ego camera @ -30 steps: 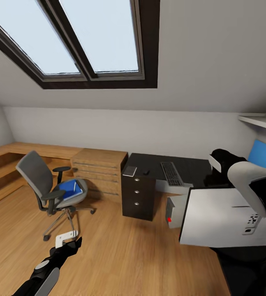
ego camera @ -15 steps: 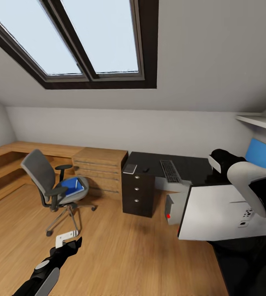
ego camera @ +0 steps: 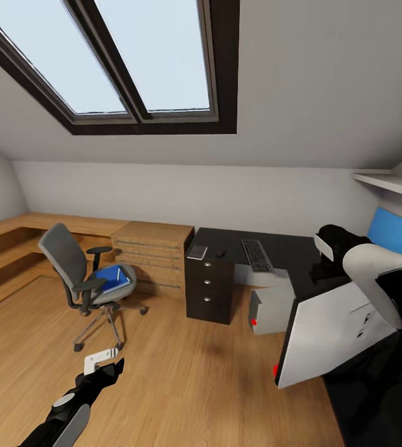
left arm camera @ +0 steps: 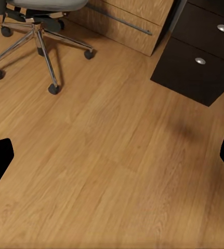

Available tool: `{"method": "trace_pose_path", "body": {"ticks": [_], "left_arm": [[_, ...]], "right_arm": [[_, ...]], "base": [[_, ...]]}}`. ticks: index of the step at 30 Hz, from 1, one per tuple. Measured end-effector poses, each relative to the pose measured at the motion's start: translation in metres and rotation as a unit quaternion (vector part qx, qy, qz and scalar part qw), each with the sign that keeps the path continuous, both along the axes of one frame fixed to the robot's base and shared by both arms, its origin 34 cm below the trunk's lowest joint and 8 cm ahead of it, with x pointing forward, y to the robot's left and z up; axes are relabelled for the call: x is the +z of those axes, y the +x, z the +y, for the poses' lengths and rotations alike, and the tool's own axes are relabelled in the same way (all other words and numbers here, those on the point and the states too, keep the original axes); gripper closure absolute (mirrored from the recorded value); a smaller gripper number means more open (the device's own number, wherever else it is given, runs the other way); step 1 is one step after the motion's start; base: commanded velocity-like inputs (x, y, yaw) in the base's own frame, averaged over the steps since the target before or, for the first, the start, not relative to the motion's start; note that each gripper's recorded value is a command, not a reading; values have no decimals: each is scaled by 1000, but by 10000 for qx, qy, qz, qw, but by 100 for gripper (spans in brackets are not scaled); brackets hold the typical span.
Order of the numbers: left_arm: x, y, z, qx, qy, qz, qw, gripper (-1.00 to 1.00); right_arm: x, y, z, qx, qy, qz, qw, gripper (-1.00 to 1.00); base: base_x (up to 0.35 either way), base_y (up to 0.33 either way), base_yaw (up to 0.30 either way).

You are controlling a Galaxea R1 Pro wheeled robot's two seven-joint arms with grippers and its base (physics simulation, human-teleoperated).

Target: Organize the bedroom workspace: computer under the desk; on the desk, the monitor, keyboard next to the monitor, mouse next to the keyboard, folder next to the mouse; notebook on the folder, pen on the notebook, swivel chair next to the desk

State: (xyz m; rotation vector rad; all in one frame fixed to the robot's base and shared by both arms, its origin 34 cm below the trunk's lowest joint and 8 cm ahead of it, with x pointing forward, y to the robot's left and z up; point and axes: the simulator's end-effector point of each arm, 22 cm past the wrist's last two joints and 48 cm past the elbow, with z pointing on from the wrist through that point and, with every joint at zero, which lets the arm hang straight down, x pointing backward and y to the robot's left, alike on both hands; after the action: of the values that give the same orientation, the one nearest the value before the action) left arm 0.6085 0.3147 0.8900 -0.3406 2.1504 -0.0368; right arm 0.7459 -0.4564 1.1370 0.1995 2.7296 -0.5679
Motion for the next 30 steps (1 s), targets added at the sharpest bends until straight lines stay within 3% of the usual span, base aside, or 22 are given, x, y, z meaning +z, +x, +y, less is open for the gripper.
{"method": "trace_pose_path", "body": {"ticks": [11,19,30], "left_arm": [[0,0,0,0,0,-1,10000,-100],[0,0,0,-1,1,2,10000,-100],[0,0,-1,-7,-1,2,10000,-100]], "right_arm": [[3,0,-3,23,-99,5,9999,-100],[1,1,2,20,-8,-7,10000,-100],[2,1,1,23,-34,-7,10000,-100]], "base": [[-109,0,0],[-115,0,0],[-17,0,0]]}}
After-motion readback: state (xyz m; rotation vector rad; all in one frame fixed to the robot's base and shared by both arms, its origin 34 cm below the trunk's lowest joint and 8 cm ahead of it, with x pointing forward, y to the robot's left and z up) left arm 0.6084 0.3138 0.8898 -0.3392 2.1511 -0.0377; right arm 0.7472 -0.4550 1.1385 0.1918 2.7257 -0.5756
